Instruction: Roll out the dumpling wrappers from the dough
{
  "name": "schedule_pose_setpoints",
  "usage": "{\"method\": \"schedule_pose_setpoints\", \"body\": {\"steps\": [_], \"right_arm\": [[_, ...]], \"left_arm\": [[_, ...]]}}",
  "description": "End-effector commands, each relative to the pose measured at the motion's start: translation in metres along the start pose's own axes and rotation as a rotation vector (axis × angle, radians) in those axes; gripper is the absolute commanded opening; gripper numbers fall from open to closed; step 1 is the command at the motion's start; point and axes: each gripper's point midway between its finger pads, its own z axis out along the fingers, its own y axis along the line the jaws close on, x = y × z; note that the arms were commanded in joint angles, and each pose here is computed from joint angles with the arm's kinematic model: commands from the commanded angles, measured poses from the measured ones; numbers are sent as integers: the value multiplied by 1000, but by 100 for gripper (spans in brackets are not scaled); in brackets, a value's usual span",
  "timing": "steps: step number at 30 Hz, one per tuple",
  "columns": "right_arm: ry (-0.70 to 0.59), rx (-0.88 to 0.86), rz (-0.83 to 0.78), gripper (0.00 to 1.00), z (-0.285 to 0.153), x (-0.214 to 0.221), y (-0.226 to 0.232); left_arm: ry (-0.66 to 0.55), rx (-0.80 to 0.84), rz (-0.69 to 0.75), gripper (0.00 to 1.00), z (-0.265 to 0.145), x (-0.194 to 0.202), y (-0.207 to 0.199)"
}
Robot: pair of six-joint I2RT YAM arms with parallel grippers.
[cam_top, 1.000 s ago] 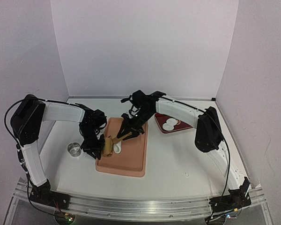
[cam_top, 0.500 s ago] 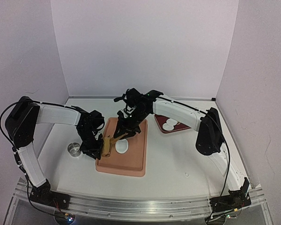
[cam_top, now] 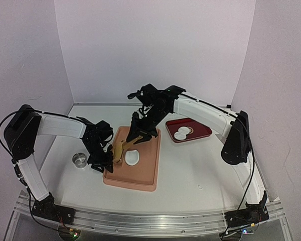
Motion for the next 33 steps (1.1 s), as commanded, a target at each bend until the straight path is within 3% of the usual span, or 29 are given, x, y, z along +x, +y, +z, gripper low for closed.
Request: {"method": "schedule_pose_setpoints", "body": {"steps": [1,4,9,15,23,30,33], "right_arm": [[-119,-155,-40,0,-73,2,62],[-182,-133,42,0,-85,-5,60],[-220,-19,271,0,-74,0,24],[-288,85,388,0,-61,8,0],[-294,99,406,0,-26,-3,-3],[-214,224,523,0,20,12,-60],[-162,302,609,0,30,35,-95]], "left_arm": [[23,-61,23,46,-2,0,3],[-17,-89,43,55,-15,-16,0],[-30,-103,38,55,-19,-31,9],[-50,-74,17,51,-20,-57,23],[-34,-34,23,44,-9,-82,17],[-12,-32,9,29,1,-74,21],[7,-32,2,13,11,-68,25]]}}
